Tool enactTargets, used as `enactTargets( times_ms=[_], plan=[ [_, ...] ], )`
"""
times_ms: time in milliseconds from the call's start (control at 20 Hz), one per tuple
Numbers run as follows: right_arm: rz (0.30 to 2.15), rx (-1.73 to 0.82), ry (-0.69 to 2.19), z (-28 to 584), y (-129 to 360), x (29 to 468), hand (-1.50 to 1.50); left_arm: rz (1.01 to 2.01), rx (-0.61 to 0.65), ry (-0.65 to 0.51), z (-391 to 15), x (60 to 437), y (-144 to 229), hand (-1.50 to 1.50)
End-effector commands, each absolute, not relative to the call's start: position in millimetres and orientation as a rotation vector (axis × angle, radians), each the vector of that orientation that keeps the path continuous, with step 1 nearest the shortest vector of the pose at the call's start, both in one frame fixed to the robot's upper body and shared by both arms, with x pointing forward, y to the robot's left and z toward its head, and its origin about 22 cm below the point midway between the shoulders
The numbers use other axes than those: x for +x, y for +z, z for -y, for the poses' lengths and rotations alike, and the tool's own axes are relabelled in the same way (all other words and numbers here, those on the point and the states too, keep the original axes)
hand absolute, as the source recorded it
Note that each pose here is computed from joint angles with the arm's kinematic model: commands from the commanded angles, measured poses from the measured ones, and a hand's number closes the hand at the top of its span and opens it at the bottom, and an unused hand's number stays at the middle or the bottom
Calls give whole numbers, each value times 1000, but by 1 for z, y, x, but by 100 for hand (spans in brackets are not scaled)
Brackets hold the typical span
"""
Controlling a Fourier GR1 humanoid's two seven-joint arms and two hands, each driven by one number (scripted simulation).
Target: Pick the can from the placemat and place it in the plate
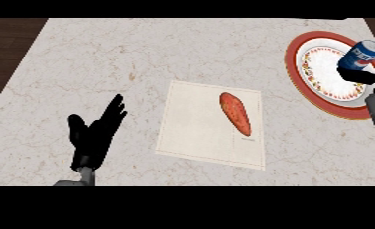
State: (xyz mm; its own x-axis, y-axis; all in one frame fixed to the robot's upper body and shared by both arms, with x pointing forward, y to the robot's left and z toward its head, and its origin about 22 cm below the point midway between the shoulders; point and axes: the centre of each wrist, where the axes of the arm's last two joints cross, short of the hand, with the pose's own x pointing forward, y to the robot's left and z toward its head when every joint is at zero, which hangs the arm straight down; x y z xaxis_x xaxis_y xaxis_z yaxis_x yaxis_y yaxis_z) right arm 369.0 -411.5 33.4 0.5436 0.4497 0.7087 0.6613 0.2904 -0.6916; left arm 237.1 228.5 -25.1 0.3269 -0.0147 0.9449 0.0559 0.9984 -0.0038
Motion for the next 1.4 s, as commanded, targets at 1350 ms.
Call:
enactTargets(
  times_ms=[1350],
  plan=[
    [1509,-830,-322,455,-31,253,-150,1189,27,4,-249,226,-35,0]
  ],
)
